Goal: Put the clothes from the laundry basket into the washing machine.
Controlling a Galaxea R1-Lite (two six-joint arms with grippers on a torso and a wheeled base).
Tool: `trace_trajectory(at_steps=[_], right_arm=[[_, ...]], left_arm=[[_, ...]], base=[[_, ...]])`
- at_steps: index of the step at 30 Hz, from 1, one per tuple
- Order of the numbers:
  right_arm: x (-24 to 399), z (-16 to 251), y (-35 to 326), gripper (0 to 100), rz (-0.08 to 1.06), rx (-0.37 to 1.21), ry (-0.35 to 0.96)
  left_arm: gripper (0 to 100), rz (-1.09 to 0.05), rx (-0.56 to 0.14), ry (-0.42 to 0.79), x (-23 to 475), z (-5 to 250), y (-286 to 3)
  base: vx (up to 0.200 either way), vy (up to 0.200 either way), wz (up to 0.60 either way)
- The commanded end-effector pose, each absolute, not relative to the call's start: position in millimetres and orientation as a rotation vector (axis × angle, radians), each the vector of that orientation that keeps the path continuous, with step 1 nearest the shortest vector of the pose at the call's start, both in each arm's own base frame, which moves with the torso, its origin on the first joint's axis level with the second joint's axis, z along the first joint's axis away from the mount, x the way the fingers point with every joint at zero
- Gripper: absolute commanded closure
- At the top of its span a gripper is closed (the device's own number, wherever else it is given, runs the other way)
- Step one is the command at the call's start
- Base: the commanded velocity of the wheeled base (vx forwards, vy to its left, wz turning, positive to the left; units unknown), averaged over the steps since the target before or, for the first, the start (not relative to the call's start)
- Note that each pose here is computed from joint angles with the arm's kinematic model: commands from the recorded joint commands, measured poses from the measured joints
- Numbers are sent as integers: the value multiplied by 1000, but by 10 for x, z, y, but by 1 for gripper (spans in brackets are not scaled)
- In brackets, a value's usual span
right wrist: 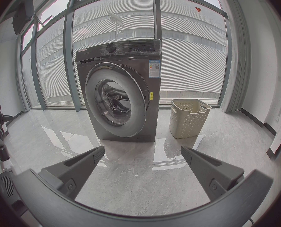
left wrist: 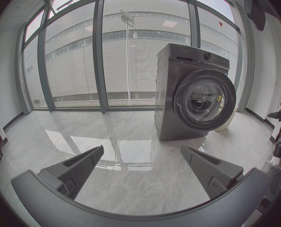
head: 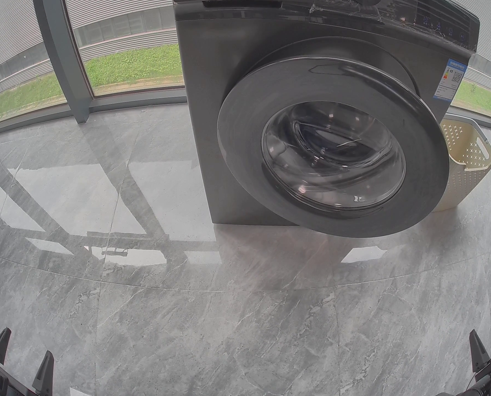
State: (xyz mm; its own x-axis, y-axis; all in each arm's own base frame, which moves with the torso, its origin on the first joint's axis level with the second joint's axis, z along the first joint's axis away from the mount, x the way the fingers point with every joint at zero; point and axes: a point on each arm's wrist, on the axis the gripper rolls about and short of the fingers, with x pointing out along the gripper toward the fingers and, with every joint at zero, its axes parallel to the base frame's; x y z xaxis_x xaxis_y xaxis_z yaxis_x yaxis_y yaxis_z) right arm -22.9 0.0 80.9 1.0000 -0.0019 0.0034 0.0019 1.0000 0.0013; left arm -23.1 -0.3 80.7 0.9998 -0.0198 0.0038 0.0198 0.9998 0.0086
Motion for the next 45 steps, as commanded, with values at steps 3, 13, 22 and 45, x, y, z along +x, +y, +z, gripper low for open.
trace_trajectory(at_steps=[3,13,22,45], right_arm=[[-221,768,-2,0,-14,17,-2],[125,1471,42,0,204,118,95],[1039,1587,339,0,451,165,303],[1536,1688,1094,0,552,293,451]], left_arm=[[0,-20,8,3,-226,760,-3],[0,-21,11,1,-226,762,-3],[0,-21,9,0,-227,761,-3],[0,-18,8,0,-227,761,-3]], base=[[0,-200,0],[0,-200,0],[0,-200,0],[0,-52,0]])
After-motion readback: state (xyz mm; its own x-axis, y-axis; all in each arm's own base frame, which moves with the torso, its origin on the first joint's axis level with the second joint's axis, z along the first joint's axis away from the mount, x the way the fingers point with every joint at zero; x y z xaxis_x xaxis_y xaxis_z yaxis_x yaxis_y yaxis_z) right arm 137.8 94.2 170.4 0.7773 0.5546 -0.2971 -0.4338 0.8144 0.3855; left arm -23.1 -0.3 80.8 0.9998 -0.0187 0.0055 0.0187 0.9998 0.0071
